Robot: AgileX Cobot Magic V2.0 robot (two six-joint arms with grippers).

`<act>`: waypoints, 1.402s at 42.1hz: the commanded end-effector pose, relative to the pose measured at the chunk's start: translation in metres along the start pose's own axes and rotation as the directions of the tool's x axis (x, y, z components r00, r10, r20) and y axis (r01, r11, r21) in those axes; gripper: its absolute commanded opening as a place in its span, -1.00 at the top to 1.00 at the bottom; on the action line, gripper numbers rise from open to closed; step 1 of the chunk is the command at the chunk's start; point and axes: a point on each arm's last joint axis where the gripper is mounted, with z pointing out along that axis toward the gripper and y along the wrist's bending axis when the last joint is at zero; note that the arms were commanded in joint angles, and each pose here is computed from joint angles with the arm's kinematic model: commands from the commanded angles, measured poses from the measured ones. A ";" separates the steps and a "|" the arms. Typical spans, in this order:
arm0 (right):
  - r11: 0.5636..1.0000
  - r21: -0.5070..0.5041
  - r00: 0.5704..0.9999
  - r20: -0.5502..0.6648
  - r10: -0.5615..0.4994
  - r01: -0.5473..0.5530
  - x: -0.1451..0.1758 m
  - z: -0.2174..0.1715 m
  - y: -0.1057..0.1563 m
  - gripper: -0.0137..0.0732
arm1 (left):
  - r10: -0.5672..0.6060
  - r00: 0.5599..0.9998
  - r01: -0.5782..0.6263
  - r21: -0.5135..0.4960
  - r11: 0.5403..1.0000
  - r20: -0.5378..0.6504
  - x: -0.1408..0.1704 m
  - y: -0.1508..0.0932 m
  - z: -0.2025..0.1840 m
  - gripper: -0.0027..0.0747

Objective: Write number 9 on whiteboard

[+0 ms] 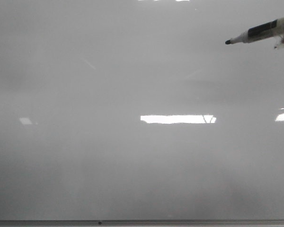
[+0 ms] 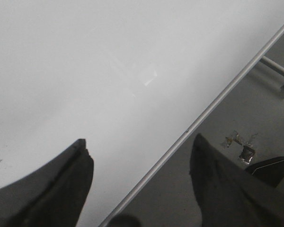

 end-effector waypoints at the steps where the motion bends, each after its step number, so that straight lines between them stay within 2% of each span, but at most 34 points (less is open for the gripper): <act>1: 0.999 0.024 0.992 0.125 0.022 -0.025 -0.016 -0.004 -0.003 0.84 | -0.019 0.994 0.024 -0.038 0.999 0.107 -0.012 0.003 -0.010 -0.21; 7: 0.996 0.028 0.986 0.147 0.075 -0.080 -0.021 0.003 -0.006 0.84 | -0.019 0.994 0.024 -0.038 0.999 0.107 -0.012 0.003 -0.010 -0.21; 19: 0.993 0.056 0.994 0.020 0.105 -0.106 -0.042 0.023 -0.026 0.83 | -0.019 0.994 0.024 -0.038 0.999 0.107 -0.012 0.003 -0.010 -0.21; 25: 0.993 -0.020 0.993 -0.001 0.117 -0.117 -0.044 0.033 -0.033 0.83 | -0.019 0.994 0.024 -0.038 0.999 0.107 -0.012 0.003 -0.010 -0.21; 32: 0.996 -0.065 0.996 0.058 0.069 -0.065 -0.052 0.046 -0.039 0.84 | -0.019 0.994 0.024 -0.038 0.999 0.107 -0.012 0.003 -0.010 -0.21; 43: 0.998 0.007 0.989 0.134 0.063 -0.064 -0.061 0.060 -0.048 0.84 | -0.019 0.994 0.024 -0.038 0.999 0.107 -0.012 0.003 -0.010 -0.21; 49: 0.999 0.023 0.986 0.161 -0.040 0.036 -0.065 0.063 -0.036 0.82 | -0.019 0.994 0.024 -0.038 0.999 0.107 -0.012 0.003 -0.010 -0.21; 53: 0.997 0.072 0.973 0.230 -0.010 -0.007 -0.072 0.064 -0.040 0.82 | -0.019 0.994 0.024 -0.038 0.999 0.107 -0.012 0.003 -0.010 -0.21; 59: 0.995 0.094 0.971 0.238 0.000 -0.023 -0.073 0.073 -0.045 0.82 | -0.019 0.994 0.024 -0.038 0.999 0.107 -0.012 0.003 -0.010 -0.21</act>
